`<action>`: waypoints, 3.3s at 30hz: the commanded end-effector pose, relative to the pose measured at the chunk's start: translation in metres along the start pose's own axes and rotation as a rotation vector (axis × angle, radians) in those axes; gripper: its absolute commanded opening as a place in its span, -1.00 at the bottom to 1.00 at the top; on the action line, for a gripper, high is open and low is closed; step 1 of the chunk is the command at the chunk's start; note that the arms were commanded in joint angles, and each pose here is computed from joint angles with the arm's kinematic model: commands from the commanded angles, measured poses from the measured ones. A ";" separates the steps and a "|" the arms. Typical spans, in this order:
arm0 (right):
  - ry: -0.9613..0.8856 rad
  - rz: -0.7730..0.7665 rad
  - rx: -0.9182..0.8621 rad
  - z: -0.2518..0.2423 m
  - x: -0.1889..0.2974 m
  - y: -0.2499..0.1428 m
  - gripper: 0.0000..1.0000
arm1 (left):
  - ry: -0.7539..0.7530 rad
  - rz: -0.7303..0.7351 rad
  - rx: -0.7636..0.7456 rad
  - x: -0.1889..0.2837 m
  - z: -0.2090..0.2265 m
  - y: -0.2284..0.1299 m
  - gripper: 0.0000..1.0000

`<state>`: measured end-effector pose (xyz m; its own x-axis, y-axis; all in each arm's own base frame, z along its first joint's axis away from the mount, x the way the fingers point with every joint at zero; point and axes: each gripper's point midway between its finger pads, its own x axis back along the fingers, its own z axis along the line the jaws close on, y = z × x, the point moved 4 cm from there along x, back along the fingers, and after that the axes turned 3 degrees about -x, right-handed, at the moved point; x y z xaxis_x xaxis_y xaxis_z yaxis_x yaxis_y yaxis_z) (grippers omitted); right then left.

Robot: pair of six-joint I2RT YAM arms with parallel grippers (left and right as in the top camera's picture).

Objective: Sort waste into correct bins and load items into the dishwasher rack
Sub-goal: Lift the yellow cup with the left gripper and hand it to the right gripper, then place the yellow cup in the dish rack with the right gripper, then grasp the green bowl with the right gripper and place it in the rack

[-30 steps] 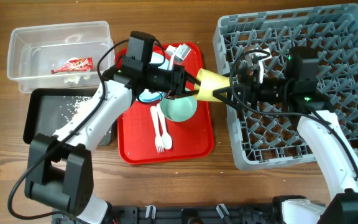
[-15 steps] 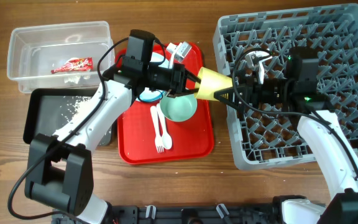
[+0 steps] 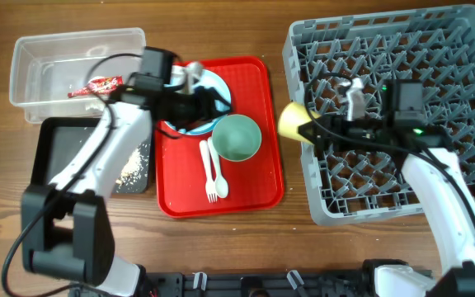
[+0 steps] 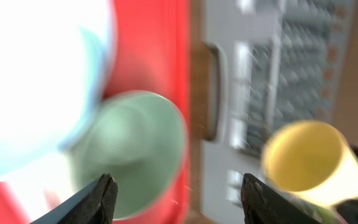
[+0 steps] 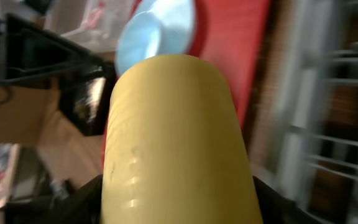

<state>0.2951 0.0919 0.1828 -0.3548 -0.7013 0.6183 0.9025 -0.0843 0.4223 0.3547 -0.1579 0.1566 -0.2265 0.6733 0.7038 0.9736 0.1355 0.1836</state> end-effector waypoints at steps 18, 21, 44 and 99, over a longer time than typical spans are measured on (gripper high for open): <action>-0.886 0.252 -0.495 -0.113 0.100 -0.021 -0.10 | 0.449 -0.187 0.006 0.083 0.045 -0.004 0.46; -0.885 0.285 -0.509 -0.125 0.089 -0.021 0.08 | 0.448 -0.187 0.006 0.083 0.045 -0.004 0.45; -0.432 0.228 0.180 0.060 -0.096 0.024 0.65 | 0.700 -0.215 0.319 0.133 0.097 -0.029 0.72; -1.484 -0.146 0.375 -0.067 -0.092 0.120 -0.88 | 0.686 -0.256 0.302 0.133 0.096 -0.020 0.78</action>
<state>0.4576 0.0789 0.1739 -0.5519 0.7648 0.3323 0.7302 0.2507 0.6356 0.3083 -0.0041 0.1749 -0.2967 0.0238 0.9547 0.8461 0.4701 0.2513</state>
